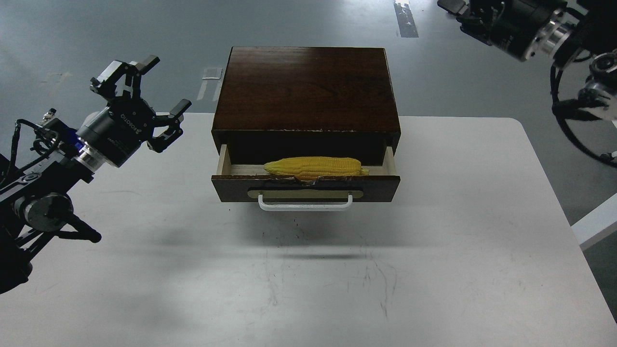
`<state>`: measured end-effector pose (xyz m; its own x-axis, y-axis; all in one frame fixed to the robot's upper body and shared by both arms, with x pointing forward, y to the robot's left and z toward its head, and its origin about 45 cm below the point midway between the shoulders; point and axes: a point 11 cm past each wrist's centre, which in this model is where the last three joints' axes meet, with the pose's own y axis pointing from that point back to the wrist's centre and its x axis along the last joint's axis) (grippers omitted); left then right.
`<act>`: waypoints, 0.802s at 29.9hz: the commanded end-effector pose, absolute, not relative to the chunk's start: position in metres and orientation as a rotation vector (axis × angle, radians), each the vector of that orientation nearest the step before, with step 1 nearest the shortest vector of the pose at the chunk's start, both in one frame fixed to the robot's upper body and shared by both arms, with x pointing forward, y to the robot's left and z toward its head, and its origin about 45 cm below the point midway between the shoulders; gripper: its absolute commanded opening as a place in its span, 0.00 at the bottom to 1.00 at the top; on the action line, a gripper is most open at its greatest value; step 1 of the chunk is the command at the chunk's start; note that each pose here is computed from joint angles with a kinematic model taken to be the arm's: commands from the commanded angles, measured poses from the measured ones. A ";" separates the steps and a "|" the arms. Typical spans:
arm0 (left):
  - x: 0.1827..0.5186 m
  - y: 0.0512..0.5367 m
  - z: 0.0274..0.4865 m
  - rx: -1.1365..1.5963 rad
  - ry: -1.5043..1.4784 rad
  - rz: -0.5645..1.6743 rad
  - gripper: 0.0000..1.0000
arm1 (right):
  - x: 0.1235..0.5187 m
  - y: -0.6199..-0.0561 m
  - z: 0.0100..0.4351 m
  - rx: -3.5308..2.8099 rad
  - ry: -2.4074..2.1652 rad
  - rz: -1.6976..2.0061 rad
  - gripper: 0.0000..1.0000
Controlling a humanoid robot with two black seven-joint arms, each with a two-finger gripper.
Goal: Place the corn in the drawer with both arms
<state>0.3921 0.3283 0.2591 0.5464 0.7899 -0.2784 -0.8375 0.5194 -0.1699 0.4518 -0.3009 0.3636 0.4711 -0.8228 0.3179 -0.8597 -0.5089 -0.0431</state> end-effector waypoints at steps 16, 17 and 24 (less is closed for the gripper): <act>0.392 0.319 0.255 -0.325 0.193 0.971 0.98 | 0.427 -0.328 0.215 2.542 -1.954 -0.359 1.00; 0.393 0.319 0.256 -0.328 0.192 0.973 0.98 | 0.428 -0.326 0.213 2.538 -1.961 -0.361 1.00; 0.392 0.323 0.254 -0.325 0.193 0.982 0.98 | 0.428 -0.314 0.211 2.561 -1.937 -0.371 1.00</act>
